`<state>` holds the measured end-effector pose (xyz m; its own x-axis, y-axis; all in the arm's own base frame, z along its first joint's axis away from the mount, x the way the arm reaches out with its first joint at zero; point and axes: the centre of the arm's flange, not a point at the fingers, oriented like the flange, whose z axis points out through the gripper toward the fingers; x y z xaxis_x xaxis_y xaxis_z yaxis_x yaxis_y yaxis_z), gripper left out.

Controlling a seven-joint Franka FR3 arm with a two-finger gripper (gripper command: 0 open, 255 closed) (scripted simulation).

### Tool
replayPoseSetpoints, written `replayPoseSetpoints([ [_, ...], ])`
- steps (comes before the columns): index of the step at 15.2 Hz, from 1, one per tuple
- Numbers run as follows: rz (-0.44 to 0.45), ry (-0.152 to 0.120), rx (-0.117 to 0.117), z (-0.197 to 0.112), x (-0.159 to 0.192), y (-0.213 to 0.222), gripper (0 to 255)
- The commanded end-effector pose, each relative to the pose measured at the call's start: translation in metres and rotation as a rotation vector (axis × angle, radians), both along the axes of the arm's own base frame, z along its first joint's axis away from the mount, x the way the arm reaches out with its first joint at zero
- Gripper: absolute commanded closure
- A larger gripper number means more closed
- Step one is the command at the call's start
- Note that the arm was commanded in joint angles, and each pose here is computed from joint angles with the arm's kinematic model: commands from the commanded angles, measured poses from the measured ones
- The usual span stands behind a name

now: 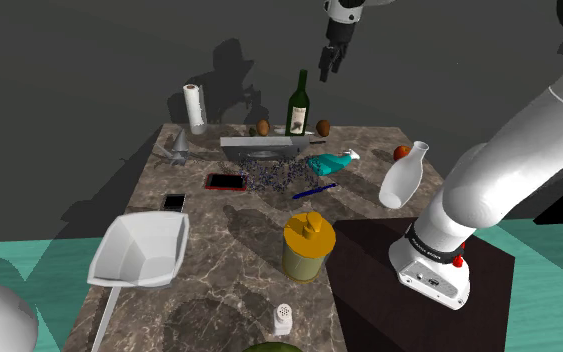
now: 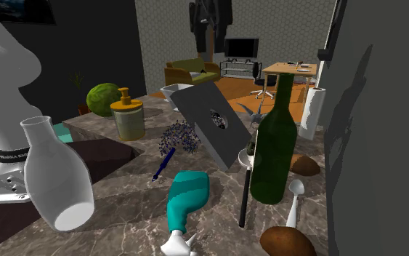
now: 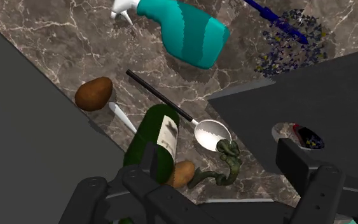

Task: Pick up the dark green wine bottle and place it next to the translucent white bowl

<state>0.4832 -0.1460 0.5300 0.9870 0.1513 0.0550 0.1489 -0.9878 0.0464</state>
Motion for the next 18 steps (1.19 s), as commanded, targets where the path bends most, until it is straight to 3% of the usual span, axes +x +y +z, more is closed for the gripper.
replayPoseSetpoints([
  [1, 0.019, -0.009, 0.002, -0.006, 0.023, -0.012, 0],
  [11, 0.1, -0.049, 0.019, -0.033, 0.126, -0.078, 0],
  [18, 0.1, -0.049, 0.019, -0.07, 0.13, -0.079, 0],
])
